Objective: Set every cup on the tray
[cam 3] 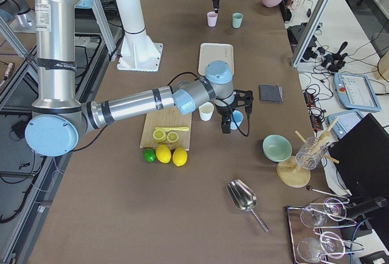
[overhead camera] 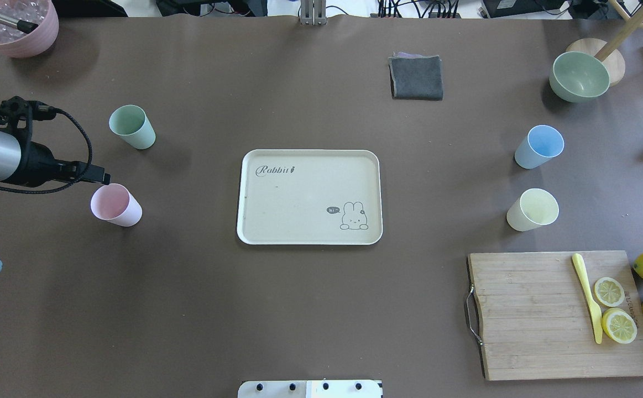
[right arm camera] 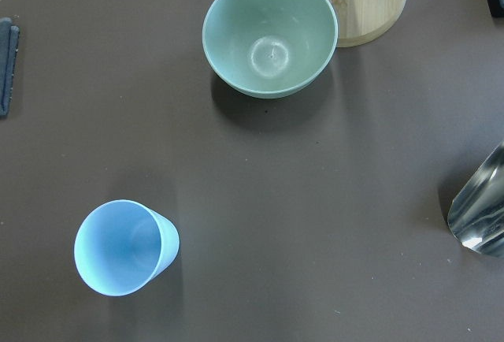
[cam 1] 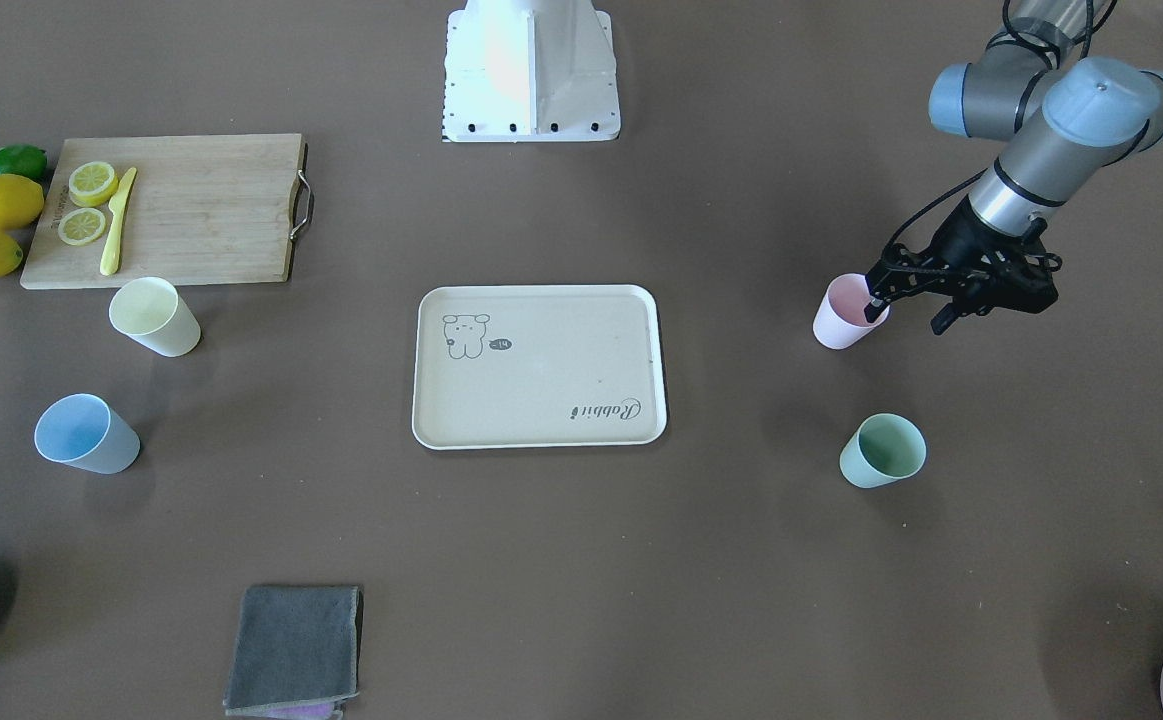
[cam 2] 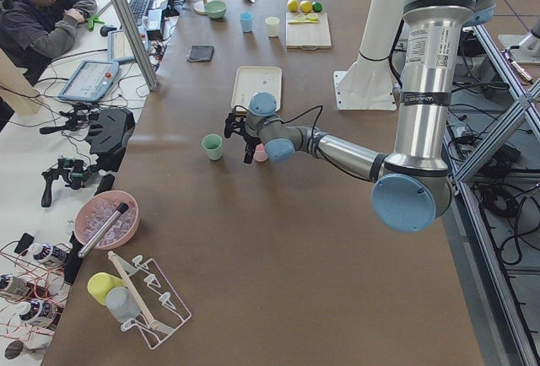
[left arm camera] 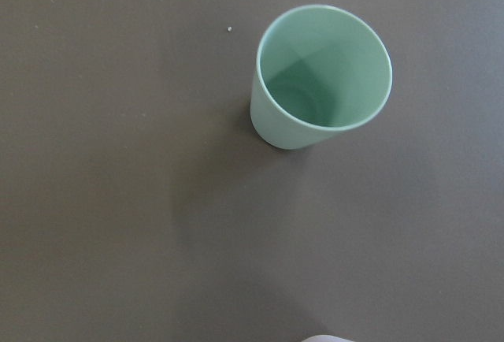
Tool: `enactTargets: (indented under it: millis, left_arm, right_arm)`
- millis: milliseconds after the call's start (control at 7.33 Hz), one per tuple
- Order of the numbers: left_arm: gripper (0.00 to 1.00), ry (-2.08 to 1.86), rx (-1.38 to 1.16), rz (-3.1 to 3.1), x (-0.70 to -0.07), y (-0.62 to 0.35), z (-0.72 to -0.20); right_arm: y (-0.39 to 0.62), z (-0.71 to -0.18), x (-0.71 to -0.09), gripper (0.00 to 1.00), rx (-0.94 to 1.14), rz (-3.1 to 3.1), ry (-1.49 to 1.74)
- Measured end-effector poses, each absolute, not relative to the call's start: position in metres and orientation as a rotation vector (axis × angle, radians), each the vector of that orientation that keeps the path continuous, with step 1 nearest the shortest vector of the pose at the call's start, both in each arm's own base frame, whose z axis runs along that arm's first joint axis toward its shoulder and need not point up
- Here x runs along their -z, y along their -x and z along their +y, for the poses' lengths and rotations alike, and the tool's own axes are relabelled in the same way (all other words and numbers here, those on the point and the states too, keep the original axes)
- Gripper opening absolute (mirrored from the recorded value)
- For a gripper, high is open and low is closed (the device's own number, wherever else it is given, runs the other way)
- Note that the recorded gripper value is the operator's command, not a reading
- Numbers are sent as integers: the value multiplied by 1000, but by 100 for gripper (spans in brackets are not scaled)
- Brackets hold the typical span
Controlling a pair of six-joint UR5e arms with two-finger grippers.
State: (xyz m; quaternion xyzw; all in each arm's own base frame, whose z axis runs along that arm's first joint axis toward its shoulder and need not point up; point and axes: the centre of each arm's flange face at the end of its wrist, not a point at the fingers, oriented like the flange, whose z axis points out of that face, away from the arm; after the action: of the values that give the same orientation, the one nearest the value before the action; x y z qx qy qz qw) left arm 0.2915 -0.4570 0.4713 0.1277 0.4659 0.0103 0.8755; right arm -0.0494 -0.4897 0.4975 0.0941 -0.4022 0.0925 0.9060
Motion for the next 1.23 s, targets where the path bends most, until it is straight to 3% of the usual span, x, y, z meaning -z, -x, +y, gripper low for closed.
enactTargets:
  millis: [273,818,1227]
  left_arm:
    - [0,-256,-54,970,-474,-303,-447]
    - [0,-230,-98,1010,-460,-313,-439]
    - [0,-179,-79,1019,-345,-343,-472]
  right_arm:
    - [50,-490,-497,100,-189,-832,-198]
    - [51,-490,-498,100,-187,-832,-197]
    - [51,-490,-499,100,-188,-831,-194]
